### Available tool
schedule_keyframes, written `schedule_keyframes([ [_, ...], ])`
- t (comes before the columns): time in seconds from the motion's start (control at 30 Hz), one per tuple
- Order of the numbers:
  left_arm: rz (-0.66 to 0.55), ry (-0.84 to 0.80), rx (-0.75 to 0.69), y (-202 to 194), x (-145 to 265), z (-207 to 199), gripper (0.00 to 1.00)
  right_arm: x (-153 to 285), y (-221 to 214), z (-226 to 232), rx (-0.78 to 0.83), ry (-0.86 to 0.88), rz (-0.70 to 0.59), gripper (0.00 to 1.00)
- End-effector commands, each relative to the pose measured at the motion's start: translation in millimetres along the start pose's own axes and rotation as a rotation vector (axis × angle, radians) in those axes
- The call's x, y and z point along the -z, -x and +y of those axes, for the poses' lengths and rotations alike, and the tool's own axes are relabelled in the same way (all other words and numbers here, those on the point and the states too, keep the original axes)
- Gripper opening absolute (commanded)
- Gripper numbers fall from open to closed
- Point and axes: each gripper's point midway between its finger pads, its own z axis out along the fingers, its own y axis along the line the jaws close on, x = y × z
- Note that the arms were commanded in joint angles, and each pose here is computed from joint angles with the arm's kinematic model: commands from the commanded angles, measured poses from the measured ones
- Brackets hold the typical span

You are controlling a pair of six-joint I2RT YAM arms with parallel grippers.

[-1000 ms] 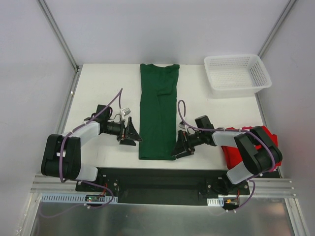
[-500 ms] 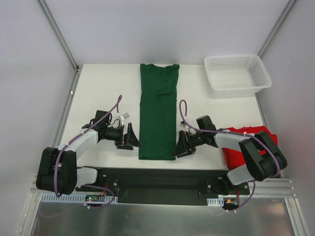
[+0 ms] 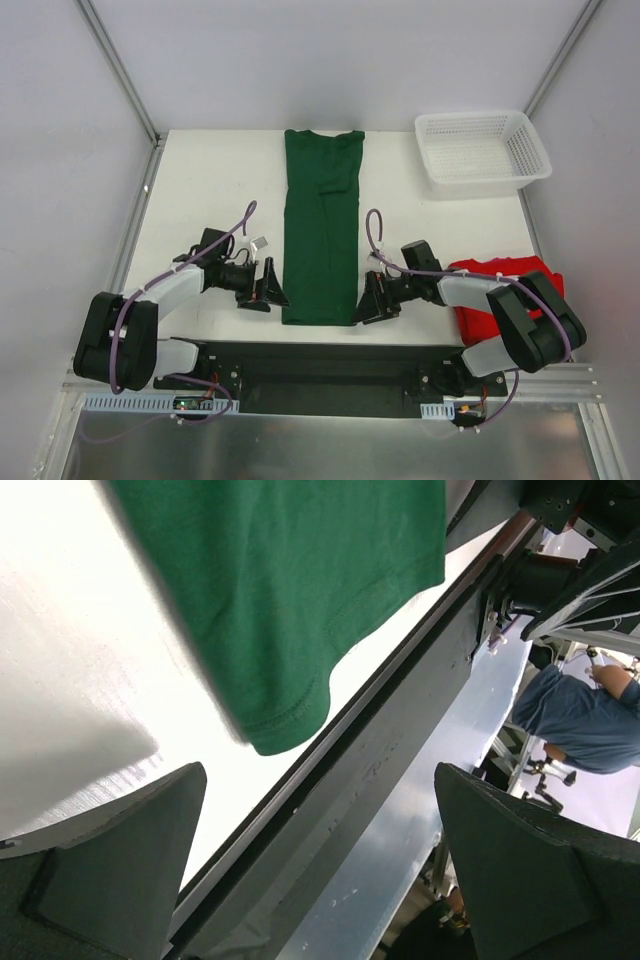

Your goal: Fold and stack the t-shirts

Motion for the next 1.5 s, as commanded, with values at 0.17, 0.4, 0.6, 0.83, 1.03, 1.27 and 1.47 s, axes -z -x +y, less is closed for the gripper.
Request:
schedule_keyframes([
  [0.17,0.054,0.014,0.072,-8.0,-7.7,10.8,0.99,0.3,25.0,0.5,0.032,-0.003,-0.088,0.97],
  [0.4,0.115,0.004,0.086,-19.0,-15.5,9.4,0.99,-1.4,22.4,-10.0,0.017,-0.034,-0.089,0.96],
  [0.6,0.160,0.003,0.086,-28.9,-23.1,6.0,0.99,-3.6,21.4,-12.5,-0.006,-0.042,-0.077,0.97],
  [0.83,0.165,0.001,0.120,-31.8,-28.9,10.0,0.99,-8.0,15.9,-11.6,-0.007,-0.016,-0.047,0.96],
  [1.03,0.150,0.013,0.146,-29.7,-30.2,14.9,0.99,-10.1,12.4,-14.2,-0.025,-0.012,-0.032,0.97],
  [1.27,0.100,0.054,0.206,-19.2,-26.8,30.2,0.99,-11.1,16.1,-18.2,-0.050,-0.030,-0.040,0.96],
  [1.47,0.084,0.065,0.223,-16.5,-27.7,34.8,0.99,-13.0,16.4,-21.2,-0.067,-0.037,-0.038,0.97],
])
